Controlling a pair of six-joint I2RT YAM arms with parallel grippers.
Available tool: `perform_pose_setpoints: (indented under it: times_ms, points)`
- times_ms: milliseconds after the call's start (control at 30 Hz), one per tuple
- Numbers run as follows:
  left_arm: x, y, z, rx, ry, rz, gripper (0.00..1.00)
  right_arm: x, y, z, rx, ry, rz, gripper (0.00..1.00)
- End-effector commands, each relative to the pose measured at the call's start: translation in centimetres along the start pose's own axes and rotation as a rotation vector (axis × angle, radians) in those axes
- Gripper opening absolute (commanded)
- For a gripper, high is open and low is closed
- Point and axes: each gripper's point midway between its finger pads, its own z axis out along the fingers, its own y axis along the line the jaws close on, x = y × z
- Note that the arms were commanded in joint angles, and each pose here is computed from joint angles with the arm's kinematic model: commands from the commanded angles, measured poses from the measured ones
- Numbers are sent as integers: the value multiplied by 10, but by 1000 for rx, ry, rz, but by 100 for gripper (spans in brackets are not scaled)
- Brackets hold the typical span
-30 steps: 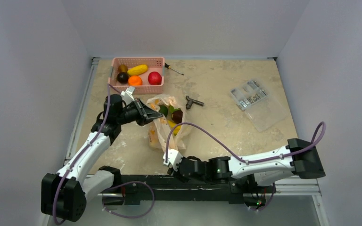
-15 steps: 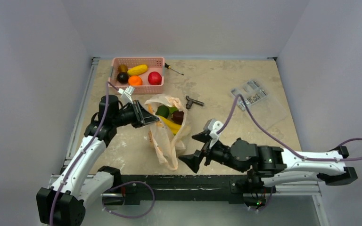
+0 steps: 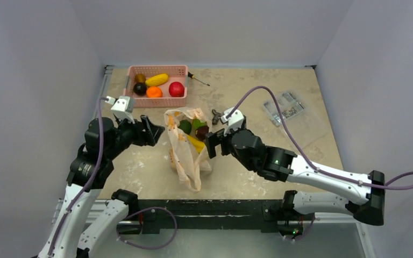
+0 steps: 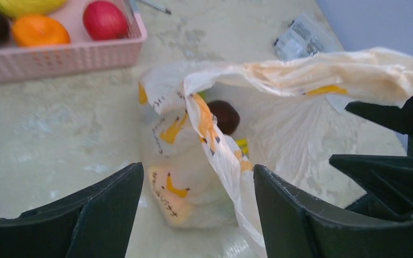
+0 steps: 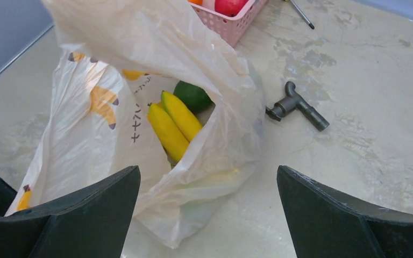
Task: Take the fake fruits out of the plastic bag
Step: Adjust the plastic bag at the center of the board.
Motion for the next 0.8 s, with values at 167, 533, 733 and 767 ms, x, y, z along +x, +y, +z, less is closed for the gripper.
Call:
perform_pose_setpoints:
  times_ms: [167, 533, 733, 767]
  points:
    - [-69, -18, 32, 133, -371, 495, 95, -51, 18, 37, -32, -167, 86, 91]
    - [-51, -30, 88, 301, -154, 655, 89, -44, 15, 64, -56, -187, 79, 68]
    - [-47, -34, 106, 362, -72, 543, 22, -53, 17, 78, -119, -177, 93, 24]
    - [-50, -30, 109, 339, -49, 474, 1, -53, 20, 78, -162, -165, 95, 10]
